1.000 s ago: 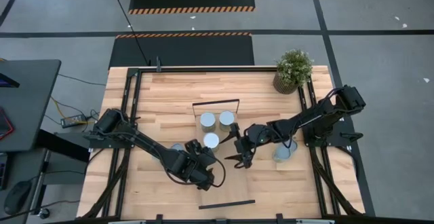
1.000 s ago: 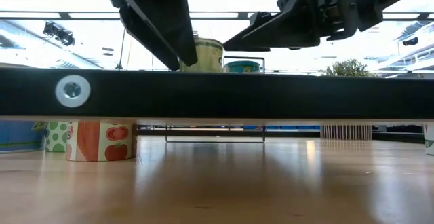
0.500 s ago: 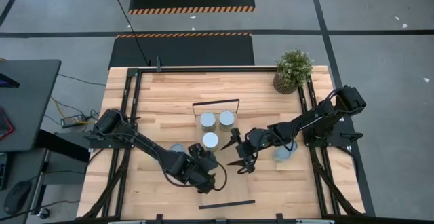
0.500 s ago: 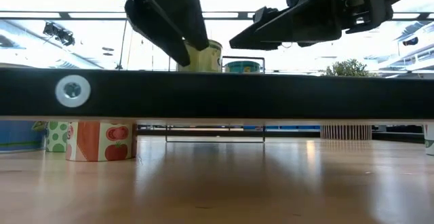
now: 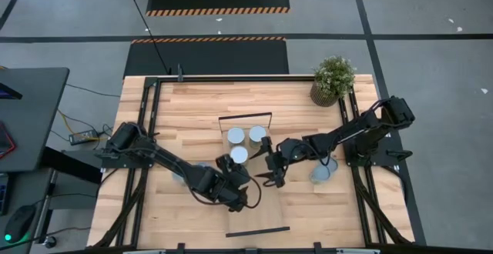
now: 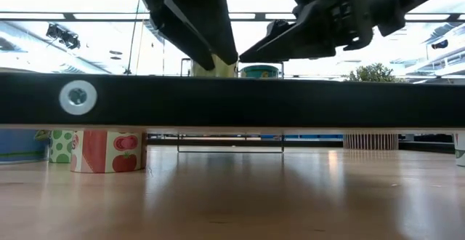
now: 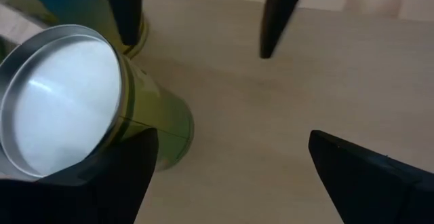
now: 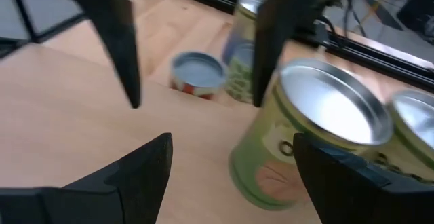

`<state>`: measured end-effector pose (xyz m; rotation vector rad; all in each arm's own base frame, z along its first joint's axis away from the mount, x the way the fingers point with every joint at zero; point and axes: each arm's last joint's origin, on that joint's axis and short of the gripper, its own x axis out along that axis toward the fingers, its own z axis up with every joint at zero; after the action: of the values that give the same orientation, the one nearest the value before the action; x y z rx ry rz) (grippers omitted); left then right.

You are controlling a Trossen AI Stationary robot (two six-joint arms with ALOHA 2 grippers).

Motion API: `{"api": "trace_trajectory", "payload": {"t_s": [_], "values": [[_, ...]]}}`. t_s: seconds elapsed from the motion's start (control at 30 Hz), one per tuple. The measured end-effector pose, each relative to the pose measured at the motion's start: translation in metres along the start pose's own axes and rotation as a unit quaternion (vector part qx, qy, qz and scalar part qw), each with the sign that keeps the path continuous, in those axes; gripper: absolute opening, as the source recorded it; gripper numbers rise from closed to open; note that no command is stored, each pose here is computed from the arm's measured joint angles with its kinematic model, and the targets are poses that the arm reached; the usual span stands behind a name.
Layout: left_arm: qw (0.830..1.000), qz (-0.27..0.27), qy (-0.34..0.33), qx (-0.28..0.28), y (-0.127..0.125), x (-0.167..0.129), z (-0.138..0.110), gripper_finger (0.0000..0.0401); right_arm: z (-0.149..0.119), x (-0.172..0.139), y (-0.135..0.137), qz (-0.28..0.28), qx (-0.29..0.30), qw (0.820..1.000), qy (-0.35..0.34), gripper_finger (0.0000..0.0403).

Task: Pick and place cans onto a shelf
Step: Put the large canned oranges on the shelf, then put the large canned peas on the shelf

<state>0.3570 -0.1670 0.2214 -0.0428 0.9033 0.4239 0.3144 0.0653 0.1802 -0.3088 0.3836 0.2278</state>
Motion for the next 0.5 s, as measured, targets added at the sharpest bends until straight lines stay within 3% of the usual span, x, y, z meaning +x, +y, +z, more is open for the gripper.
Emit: {"api": "trace_trajectory", "payload": {"t_s": [0.27, 0.5], "values": [[1.0, 0.02, 0.013, -0.01, 0.0083, 0.0043, 0.0014, 0.0387, -0.0023, 0.0001, -0.008, -0.009, 0.022, 1.0, 0.003, 0.0313], [0.999, -0.017, 0.043, -0.009, 0.0011, -0.0018, -0.0039, 0.0387, -0.0043, -0.0013, -0.003, 0.0, 0.033, 0.999, 0.022, 0.0313]]}}
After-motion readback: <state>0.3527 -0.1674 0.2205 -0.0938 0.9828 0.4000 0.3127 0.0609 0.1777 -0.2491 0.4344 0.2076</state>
